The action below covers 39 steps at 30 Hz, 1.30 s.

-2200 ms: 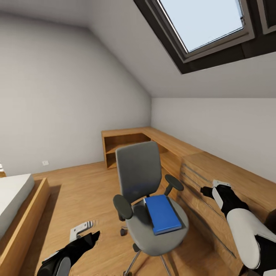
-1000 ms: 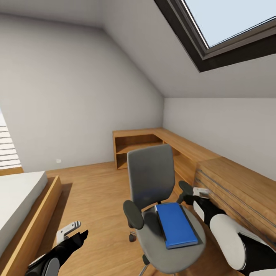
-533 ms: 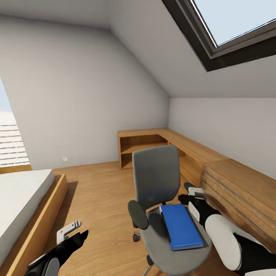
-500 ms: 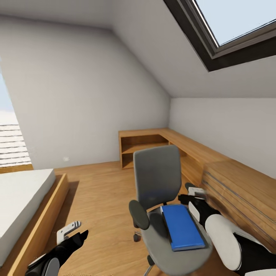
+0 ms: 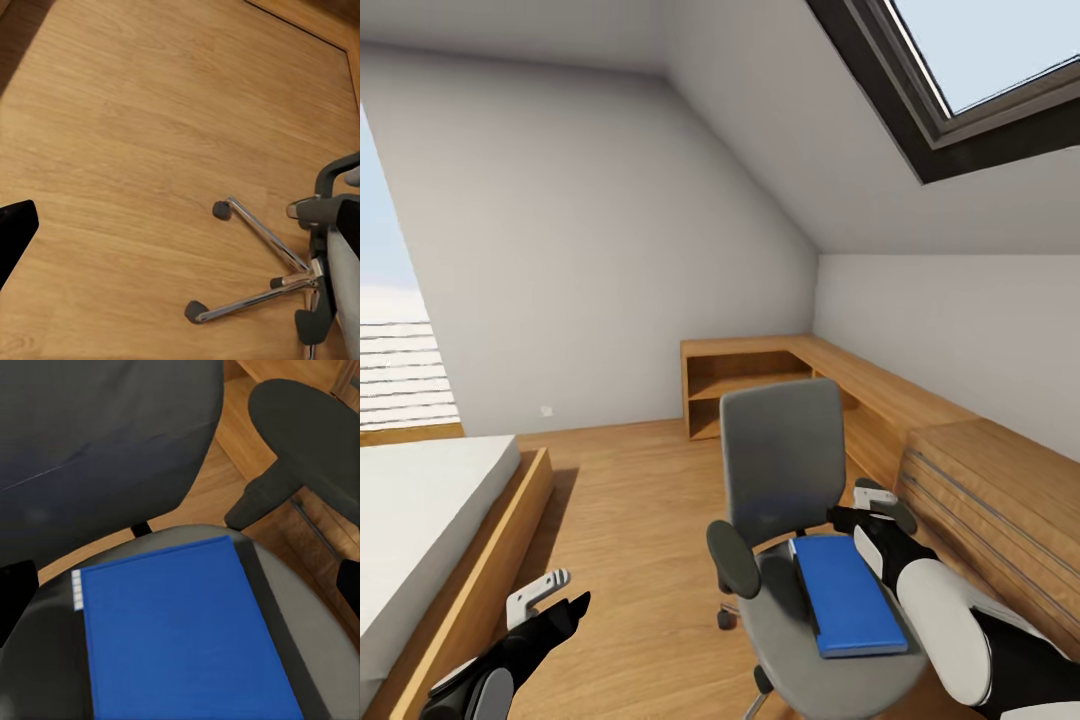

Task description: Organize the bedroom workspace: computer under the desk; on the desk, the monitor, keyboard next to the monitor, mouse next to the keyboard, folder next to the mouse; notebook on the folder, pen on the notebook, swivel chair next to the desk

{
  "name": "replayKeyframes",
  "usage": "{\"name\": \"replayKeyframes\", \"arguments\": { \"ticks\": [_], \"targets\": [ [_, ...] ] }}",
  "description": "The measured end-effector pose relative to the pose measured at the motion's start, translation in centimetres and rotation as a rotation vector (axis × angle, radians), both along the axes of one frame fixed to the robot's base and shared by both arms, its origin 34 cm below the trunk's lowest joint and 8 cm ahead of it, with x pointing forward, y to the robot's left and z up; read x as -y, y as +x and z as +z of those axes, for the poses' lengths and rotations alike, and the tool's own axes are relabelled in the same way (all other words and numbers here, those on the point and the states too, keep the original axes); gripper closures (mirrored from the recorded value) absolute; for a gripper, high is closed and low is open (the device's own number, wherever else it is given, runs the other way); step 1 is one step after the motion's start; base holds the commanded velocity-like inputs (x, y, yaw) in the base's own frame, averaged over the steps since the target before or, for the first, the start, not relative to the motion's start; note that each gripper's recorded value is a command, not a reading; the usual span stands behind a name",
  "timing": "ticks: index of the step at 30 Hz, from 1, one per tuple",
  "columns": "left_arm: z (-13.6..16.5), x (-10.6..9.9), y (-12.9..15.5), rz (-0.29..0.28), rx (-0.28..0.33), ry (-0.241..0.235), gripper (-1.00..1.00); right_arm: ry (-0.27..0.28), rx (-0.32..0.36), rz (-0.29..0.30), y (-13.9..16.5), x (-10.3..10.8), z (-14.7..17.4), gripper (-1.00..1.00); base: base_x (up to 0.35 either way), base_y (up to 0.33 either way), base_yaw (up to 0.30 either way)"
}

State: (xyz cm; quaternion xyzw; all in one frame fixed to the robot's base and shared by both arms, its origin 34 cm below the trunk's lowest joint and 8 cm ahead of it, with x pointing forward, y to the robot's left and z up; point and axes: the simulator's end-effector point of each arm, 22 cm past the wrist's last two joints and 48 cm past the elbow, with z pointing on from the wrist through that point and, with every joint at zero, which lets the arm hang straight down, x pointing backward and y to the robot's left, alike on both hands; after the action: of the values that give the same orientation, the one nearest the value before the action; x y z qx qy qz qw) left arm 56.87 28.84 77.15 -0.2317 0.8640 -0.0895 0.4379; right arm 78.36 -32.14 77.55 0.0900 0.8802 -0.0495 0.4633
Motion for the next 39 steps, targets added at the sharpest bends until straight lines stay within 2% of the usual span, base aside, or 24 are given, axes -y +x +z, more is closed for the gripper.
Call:
{"name": "replayKeyframes", "arguments": {
  "ticks": [32,38,39],
  "targets": [
    [-5.9,0.0,-0.6,0.003,0.001,0.0,-1.0,-0.002,0.001,-0.005,-0.6,0.5,-5.9,-1.0,0.0,0.0,0.0],
    [-6.6,0.5,-0.6,0.0,0.007,-0.008,-1.0,0.029,0.01,-0.025,-0.9,2.2,-6.9,-1.0,0.0,0.0,0.0],
    [-6.7,0.8,-0.6,0.0,0.01,-0.011,-1.0,0.02,0.007,-0.019,-1.0,1.8,-7.2,-1.0,0.0,0.0,0.0]
  ]
}}
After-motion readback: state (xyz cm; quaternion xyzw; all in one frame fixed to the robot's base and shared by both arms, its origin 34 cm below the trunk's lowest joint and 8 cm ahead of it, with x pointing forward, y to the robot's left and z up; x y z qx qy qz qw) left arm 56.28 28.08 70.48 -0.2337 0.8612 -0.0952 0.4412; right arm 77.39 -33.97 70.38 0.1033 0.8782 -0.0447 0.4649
